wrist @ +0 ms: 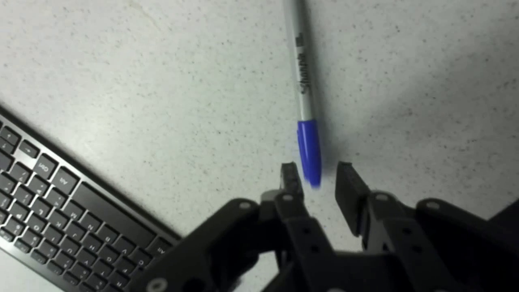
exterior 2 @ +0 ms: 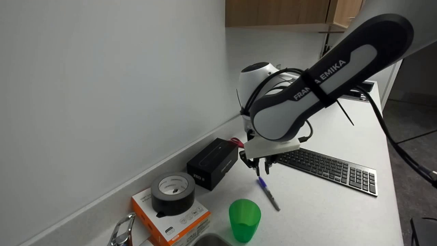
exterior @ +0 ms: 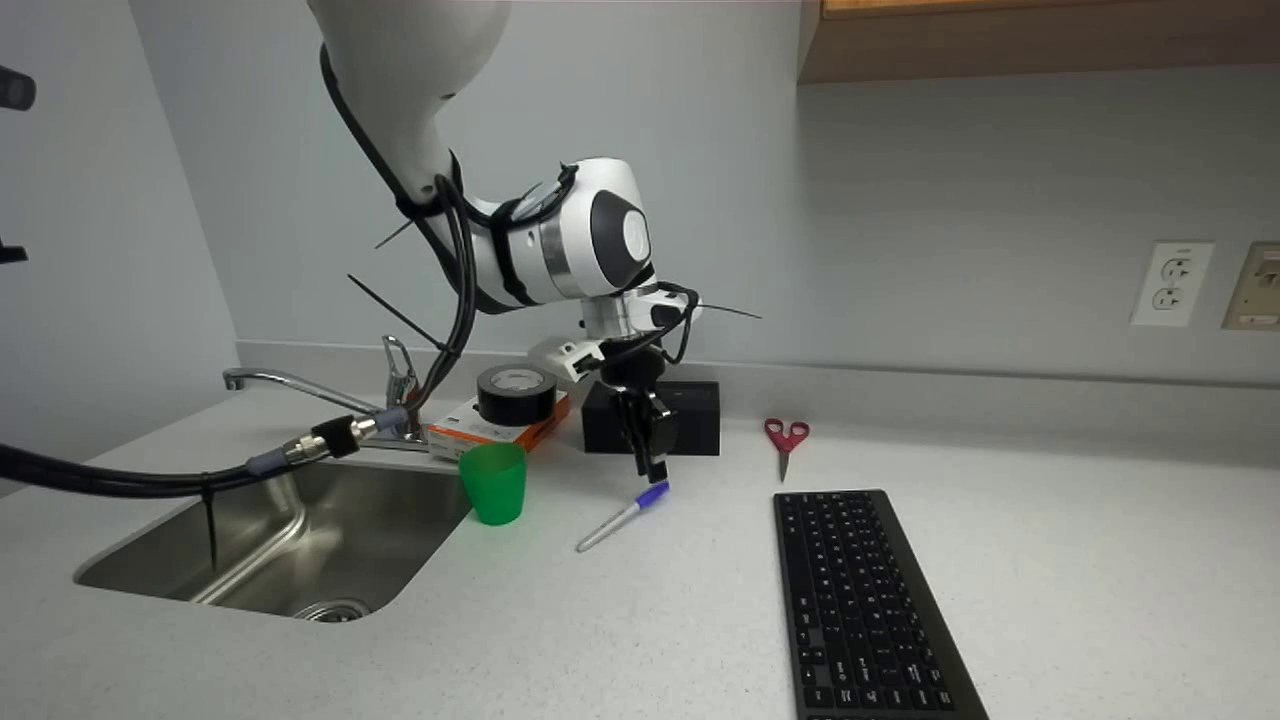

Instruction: Take the blue pen out of the green cup and place it on the countertop

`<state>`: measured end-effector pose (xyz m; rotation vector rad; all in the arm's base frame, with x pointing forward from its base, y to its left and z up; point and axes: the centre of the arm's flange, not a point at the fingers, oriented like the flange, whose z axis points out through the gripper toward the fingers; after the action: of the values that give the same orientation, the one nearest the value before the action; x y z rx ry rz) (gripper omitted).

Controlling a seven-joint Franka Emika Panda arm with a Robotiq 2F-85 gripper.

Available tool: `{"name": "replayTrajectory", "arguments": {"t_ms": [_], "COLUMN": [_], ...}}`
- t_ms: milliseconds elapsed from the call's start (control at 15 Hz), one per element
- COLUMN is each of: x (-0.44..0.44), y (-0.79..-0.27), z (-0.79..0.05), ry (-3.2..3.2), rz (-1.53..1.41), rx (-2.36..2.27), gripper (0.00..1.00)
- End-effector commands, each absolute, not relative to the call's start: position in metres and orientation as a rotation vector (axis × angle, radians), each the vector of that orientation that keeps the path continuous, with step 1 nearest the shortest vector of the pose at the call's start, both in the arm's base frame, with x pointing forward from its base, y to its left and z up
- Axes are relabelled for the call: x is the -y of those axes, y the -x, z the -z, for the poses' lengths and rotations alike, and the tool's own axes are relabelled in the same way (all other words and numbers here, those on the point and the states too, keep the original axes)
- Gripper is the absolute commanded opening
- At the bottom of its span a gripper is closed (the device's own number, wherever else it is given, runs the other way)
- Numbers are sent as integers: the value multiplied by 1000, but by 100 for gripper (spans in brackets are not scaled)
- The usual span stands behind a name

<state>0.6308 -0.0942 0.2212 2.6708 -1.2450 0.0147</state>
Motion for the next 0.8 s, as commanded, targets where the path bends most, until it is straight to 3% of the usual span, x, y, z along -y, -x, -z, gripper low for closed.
{"name": "replayTrajectory", "arguments": {"t_ms": [0,333,733], "x": [93,92,94], "y": [-652,-659,-658], "z": [-236,-253,-254], "ry": [-2655,-2669,-2684], "rz": [-36,-84,-126], "rx": [1291,1307,1274], "gripper": [63,100,100]}}
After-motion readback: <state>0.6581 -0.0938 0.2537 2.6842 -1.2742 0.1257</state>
